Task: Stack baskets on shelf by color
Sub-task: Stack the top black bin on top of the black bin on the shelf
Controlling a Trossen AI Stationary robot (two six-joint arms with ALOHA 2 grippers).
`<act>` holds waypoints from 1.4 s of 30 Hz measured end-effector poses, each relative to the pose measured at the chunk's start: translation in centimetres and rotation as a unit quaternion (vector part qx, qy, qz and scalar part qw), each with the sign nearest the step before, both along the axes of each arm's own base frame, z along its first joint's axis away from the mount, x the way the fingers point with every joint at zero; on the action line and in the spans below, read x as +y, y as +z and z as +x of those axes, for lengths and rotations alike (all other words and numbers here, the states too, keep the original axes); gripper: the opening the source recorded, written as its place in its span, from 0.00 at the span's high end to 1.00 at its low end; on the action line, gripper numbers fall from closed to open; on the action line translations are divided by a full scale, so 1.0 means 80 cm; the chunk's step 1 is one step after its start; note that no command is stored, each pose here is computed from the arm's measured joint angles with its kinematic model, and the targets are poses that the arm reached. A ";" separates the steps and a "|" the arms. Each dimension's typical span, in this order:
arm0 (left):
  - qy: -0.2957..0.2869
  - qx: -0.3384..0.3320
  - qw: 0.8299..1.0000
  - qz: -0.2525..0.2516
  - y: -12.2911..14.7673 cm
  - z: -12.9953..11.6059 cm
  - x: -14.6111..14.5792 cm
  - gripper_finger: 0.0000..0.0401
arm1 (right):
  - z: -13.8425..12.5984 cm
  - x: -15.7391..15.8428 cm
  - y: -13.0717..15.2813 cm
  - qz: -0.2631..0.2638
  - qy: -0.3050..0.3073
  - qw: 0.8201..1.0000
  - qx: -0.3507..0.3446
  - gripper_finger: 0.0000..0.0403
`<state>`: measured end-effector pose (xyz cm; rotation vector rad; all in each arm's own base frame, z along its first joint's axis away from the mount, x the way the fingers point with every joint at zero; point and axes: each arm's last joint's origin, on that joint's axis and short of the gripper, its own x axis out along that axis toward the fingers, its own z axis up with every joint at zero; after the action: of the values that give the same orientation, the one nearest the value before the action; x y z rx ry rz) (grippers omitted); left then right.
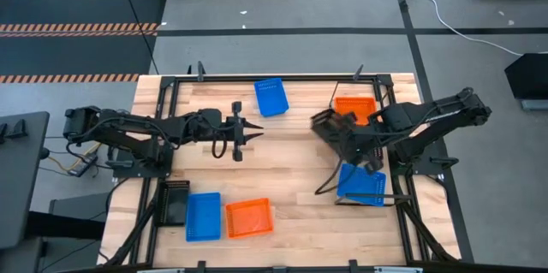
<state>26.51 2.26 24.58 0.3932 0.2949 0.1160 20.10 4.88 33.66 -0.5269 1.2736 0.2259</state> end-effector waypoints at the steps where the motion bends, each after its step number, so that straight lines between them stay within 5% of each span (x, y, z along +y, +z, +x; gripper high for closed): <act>1: 0.001 0.001 1.000 -0.003 0.000 0.000 0.000 0.80 | -0.007 -0.001 -0.002 -0.006 -0.003 1.000 0.027 0.95; 7: 0.002 0.006 1.000 -0.006 -0.002 0.000 0.000 0.82 | -0.024 0.007 -0.006 -0.022 0.019 0.995 0.099 0.95; 12: 0.002 0.006 1.000 -0.005 -0.002 0.000 0.000 0.83 | -0.015 0.026 -0.017 -0.047 0.109 0.985 0.129 0.95; 18: 0.004 0.006 1.000 -0.004 -0.002 0.000 0.001 0.83 | -0.004 0.040 -0.031 -0.137 0.186 0.961 0.149 0.93; 23: 0.005 0.011 1.000 -0.008 -0.003 -0.001 0.001 0.83 | -0.008 0.038 -0.042 -0.164 0.195 0.953 0.164 0.95; 32: 0.007 0.033 0.999 -0.009 -0.008 -0.003 0.000 0.86 | -0.034 0.030 -0.043 -0.114 0.093 0.979 0.141 0.95; 42: 0.024 0.034 0.999 -0.003 -0.008 -0.003 0.002 0.87 | -0.046 0.042 -0.039 -0.122 0.138 0.975 0.126 0.95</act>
<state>26.28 2.40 23.93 0.3856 0.3709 0.1485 16.44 8.27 30.56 -0.9103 1.4828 0.3798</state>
